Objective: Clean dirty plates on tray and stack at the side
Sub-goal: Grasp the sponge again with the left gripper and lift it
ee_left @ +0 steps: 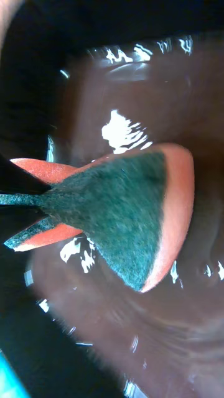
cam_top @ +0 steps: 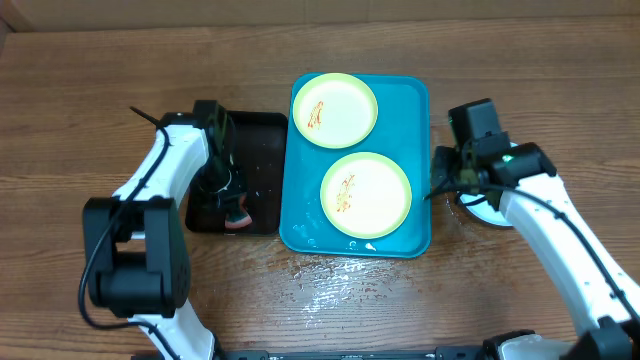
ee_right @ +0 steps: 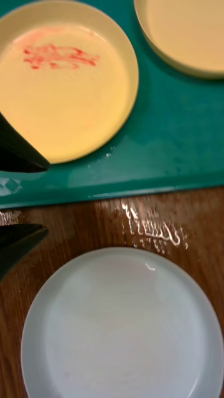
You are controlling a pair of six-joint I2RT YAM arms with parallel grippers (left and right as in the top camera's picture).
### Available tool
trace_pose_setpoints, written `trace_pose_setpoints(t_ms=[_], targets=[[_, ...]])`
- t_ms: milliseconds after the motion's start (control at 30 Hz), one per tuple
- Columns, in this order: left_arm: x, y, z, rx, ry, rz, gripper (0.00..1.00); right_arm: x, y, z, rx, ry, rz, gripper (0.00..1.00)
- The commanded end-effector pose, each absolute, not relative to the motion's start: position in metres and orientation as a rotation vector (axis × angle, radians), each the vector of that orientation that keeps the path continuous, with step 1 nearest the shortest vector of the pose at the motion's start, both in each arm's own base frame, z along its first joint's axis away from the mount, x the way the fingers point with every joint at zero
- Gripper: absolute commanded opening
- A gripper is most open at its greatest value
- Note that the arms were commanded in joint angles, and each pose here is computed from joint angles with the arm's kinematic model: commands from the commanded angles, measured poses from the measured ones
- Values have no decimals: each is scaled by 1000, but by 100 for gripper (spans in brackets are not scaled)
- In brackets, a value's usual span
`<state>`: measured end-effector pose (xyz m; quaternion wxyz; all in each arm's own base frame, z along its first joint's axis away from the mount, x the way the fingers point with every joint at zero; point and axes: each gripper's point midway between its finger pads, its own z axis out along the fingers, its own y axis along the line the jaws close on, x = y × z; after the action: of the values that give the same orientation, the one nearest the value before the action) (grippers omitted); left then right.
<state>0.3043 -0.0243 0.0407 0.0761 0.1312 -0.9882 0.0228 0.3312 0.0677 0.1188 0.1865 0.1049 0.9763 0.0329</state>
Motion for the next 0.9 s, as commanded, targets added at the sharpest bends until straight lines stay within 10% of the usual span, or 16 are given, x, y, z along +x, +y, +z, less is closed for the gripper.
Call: trace_pose_setpoints(t_ms=[0, 400, 600, 867], targets=[[331, -22, 98, 388, -3150, 77, 4, 334, 77, 98, 201, 2834, 219, 33], [338, -19, 143, 379, -3258, 68, 4, 331, 120, 24, -34, 3014, 413, 37], [341, -19, 142, 369, -3266, 68, 4, 321, 145, 9, -107, 3043, 496, 10], [339, -20, 116, 364, -3229, 58, 4, 326, 132, 2, 122, 3037, 248, 4]])
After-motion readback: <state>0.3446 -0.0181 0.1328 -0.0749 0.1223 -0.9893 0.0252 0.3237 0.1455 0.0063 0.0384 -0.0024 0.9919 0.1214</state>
